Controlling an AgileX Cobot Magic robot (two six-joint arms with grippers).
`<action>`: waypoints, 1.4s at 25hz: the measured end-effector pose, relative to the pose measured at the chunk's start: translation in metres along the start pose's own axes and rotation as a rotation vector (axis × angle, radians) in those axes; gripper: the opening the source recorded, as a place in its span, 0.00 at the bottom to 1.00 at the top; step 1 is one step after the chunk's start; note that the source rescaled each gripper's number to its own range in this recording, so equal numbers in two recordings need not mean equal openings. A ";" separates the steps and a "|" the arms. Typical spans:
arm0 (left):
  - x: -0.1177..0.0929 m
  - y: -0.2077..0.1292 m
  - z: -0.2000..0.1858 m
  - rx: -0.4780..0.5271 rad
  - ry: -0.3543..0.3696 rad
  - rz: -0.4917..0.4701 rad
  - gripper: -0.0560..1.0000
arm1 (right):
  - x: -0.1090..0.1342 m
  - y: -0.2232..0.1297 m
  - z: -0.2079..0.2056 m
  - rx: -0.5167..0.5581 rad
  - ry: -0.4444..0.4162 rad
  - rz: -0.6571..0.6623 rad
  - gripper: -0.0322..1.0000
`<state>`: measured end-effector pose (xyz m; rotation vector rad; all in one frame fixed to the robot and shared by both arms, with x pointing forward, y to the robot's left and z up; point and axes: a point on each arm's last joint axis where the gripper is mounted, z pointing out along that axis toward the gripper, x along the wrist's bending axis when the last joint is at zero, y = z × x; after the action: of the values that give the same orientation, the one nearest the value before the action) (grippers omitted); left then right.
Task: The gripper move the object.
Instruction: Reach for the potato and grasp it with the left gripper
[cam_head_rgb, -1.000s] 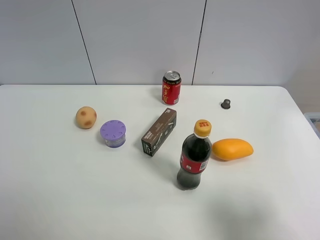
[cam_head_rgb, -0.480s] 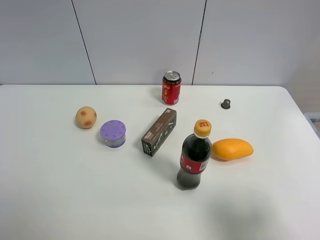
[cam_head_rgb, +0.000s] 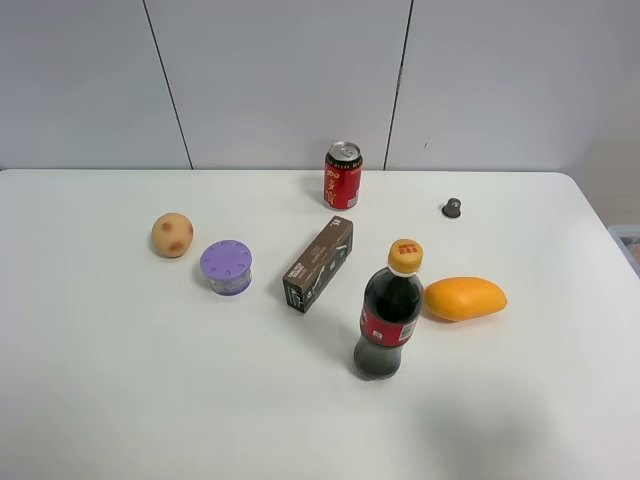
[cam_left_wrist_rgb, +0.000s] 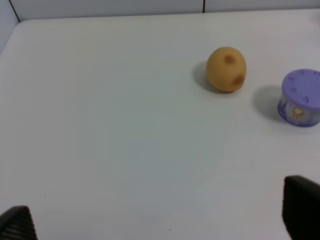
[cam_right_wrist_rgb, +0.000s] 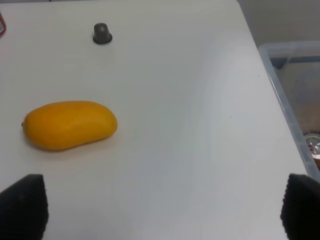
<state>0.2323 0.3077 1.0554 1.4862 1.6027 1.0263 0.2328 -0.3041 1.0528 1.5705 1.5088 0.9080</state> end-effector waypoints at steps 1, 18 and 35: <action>0.000 0.000 0.000 0.000 0.000 0.000 1.00 | 0.000 0.000 0.000 0.000 0.000 0.000 1.00; 0.000 0.000 0.000 0.000 0.000 0.000 1.00 | 0.000 0.000 0.000 0.000 0.000 0.000 1.00; -0.004 0.016 -0.003 0.025 -0.037 -0.021 1.00 | 0.000 0.000 0.000 0.000 0.000 0.000 1.00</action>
<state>0.2372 0.3044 1.0710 1.4935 1.6071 0.9643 0.2328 -0.3041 1.0528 1.5705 1.5088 0.9080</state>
